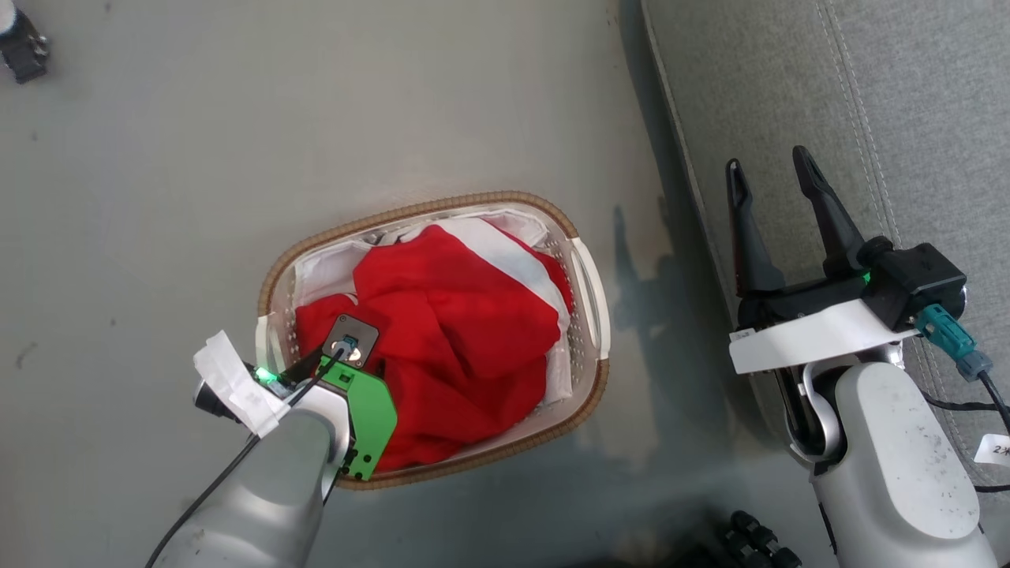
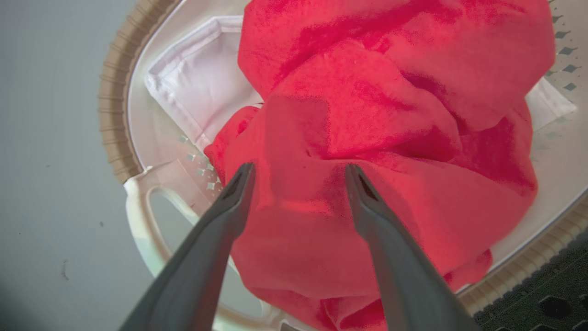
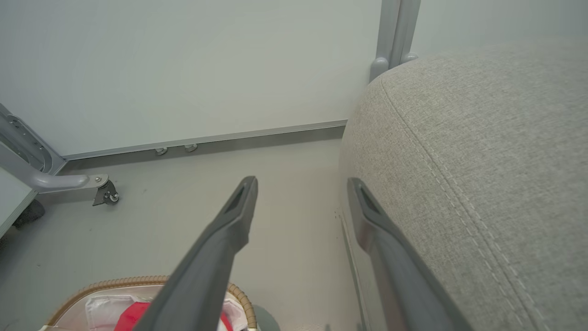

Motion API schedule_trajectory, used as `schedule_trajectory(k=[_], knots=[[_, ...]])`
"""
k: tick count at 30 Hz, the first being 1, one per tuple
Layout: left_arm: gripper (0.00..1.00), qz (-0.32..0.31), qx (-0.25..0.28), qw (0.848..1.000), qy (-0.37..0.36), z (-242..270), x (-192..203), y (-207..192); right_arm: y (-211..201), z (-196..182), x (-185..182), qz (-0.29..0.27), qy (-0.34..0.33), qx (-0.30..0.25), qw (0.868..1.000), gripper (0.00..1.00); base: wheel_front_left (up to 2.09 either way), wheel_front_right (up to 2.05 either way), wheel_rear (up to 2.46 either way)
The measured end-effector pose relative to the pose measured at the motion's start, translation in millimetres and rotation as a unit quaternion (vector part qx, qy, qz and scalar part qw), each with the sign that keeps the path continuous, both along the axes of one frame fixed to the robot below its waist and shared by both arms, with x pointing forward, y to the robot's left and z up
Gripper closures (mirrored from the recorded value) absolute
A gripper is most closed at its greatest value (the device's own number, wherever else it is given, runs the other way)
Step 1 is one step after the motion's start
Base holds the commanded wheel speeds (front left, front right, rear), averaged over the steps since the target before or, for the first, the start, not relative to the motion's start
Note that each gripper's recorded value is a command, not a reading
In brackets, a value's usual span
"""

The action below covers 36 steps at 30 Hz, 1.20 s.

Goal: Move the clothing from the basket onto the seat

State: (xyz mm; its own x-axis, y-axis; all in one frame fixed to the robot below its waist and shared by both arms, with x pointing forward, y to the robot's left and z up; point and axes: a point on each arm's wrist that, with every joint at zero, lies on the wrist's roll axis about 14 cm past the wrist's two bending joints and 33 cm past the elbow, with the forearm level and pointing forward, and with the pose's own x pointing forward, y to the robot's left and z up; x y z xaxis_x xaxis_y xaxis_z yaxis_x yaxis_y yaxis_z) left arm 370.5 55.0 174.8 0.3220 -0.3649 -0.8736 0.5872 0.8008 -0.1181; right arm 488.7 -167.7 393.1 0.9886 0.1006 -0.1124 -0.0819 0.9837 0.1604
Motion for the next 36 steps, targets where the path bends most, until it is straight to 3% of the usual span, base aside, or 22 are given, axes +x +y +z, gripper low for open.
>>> schedule_trajectory(k=[9,17,18,19,20,22,29,36], knots=[[0.0,-0.014,0.03,0.999,0.008,-35.3,6.4,-0.2,-12.2,-35.3,-7.6,-0.016,0.045,0.004,0.999,0.0,0.0,0.0,0.0],[0.0,-0.03,0.071,0.996,0.036,-48.7,-1.1,7.0,-12.6,-39.2,-10.5,-0.017,0.053,0.01,0.998,0.0,0.0,0.0,0.0],[0.13,-0.03,0.074,0.996,0.042,-49.3,-2.5,7.5,-12.3,-38.6,-10.7,-0.016,0.052,0.01,0.998,0.0,0.0,0.0,0.0],[0.49,-0.032,0.077,0.995,0.047,-49.6,-4.0,7.6,-11.9,-37.9,-10.9,-0.016,0.052,0.011,0.998,0.0,0.0,0.0,0.0],[0.63,-0.033,0.079,0.995,0.05,-49.6,-4.9,7.6,-11.7,-37.2,-11.0,-0.016,0.051,0.012,0.998,0.0,0.0,0.0,0.0],[1.0,-0.034,0.079,0.995,0.058,-49.3,-7.2,6.5,-12.0,-35.3,-11.5,-0.016,0.05,0.012,0.999,0.0,0.0,0.0,0.0],[1.0,-0.025,0.066,0.996,0.055,-42.0,-7.6,3.9,-16.4,-28.8,-13.7,-0.023,0.045,0.011,0.999,0.0,0.0,0.0,0.0],[1.0,-0.007,0.015,1.0,0.017,-21.3,-1.2,-5.8,-15.8,-15.7,-13.7,-0.022,0.032,0.009,0.999,0.0,0.0,0.0,0.0]])
